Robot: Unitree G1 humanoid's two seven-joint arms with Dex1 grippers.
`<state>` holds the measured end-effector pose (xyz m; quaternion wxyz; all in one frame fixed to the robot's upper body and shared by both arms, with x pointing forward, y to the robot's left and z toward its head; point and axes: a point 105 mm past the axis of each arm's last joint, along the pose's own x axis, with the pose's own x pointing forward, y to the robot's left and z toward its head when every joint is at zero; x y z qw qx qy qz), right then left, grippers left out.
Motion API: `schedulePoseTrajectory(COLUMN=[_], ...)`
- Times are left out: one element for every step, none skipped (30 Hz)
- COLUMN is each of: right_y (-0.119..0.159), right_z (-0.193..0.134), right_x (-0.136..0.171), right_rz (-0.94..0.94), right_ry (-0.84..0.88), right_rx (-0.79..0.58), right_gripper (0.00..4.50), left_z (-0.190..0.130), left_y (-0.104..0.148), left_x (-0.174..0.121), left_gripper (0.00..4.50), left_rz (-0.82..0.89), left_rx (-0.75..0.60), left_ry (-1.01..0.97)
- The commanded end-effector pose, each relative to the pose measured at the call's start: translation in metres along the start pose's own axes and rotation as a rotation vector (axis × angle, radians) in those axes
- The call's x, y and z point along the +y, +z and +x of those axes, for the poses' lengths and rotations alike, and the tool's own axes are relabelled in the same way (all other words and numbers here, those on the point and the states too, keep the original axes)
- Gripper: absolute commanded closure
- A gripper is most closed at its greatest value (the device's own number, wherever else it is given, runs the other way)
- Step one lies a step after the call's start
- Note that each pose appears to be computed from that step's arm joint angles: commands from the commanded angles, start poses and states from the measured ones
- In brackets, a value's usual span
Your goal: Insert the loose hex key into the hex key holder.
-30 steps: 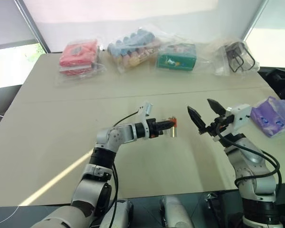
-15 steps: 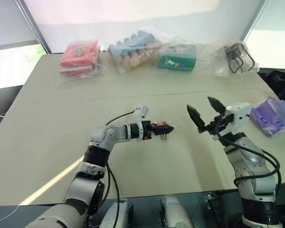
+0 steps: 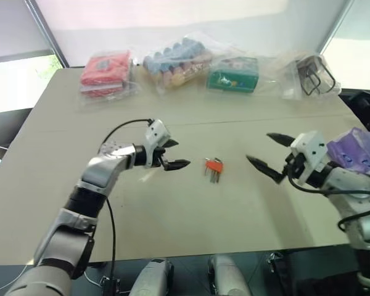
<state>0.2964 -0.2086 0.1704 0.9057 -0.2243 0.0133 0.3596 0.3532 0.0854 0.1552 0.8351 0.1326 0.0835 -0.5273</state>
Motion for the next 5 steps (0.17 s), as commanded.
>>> schedulePoseTrajectory(right_y=[0.007,0.007,0.007,0.005,0.002], right_z=[-0.011,-0.013,-0.015,-0.017,-0.019], right_x=[0.001,0.001,0.002,0.004,0.005], right_rz=[-0.045,-0.047,-0.047,-0.063,-0.081], right_ry=[0.111,0.135,0.149,0.179,0.208], right_rx=[0.051,0.068,0.079,0.111,0.143], right_gripper=[0.00,0.00,0.00,0.00,0.00], left_z=[-0.026,-0.032,-0.036,-0.044,-0.050], left_y=[0.024,0.026,0.028,0.030,0.030], left_x=[-0.003,-0.005,-0.007,-0.009,-0.009], left_gripper=[0.05,0.05,0.05,0.05,0.05], left_rz=[0.049,0.046,0.044,0.048,0.061], left_rx=[-0.064,-0.069,-0.072,-0.070,-0.061], left_ry=[-0.026,-0.036,-0.042,-0.046,-0.035])
